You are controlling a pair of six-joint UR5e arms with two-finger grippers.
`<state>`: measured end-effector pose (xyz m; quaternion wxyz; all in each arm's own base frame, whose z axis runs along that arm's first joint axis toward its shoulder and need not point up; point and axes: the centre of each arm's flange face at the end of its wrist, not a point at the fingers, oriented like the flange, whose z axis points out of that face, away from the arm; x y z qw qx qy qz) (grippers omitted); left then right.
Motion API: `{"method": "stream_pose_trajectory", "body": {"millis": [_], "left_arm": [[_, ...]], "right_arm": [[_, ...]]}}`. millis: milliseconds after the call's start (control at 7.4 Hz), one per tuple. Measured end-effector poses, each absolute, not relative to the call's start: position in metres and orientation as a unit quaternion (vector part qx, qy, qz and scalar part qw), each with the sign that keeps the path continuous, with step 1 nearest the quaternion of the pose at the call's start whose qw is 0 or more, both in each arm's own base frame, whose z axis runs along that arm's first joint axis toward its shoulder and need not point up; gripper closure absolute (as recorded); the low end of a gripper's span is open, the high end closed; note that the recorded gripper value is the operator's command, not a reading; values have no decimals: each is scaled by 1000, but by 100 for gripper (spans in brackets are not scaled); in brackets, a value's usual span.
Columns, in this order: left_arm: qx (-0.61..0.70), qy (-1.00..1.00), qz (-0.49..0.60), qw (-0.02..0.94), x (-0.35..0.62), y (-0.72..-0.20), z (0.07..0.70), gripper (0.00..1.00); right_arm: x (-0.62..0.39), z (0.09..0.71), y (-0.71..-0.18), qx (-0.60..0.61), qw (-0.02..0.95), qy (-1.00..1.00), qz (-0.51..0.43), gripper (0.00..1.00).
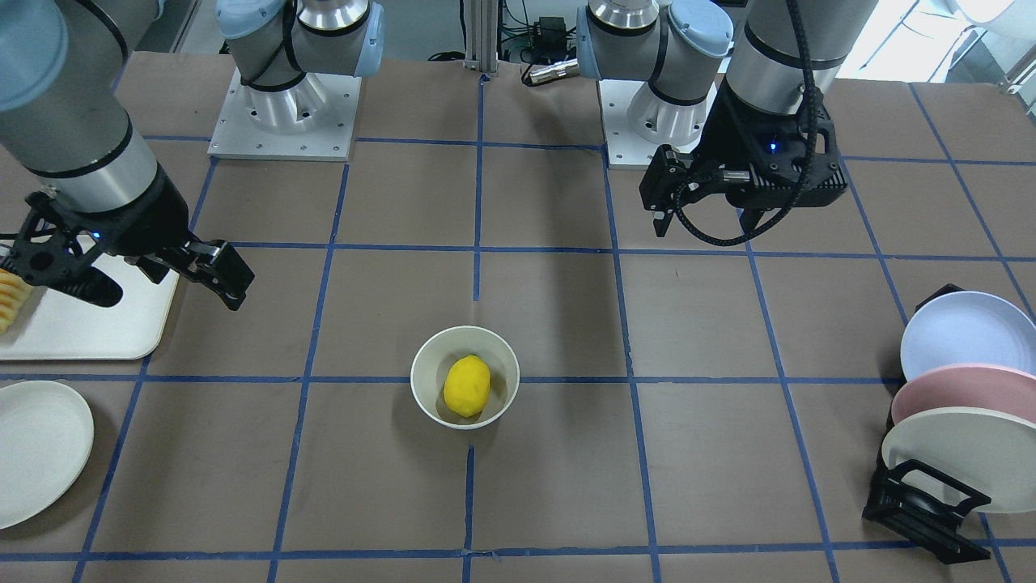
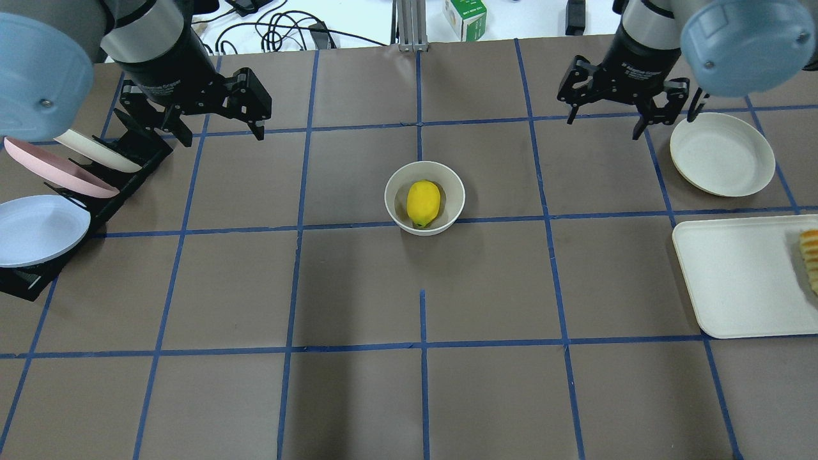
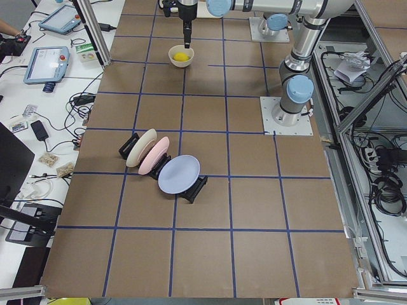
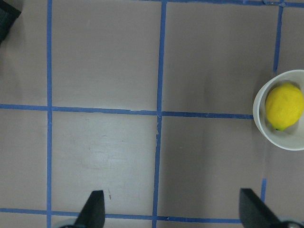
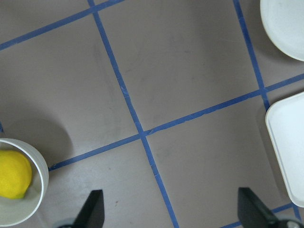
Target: Place bowl and put lemon in it
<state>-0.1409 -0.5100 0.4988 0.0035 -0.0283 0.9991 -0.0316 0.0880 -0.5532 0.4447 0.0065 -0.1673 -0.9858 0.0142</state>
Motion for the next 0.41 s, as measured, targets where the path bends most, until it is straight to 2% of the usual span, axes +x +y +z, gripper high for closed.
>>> {"method": "stream_pose_trajectory", "body": {"millis": [405], "left_arm": [[-28, 999, -31, 3, -141, -510, 499, 0]], "right_arm": [[123, 460, -531, -130, 7, -991, 27, 0]]}}
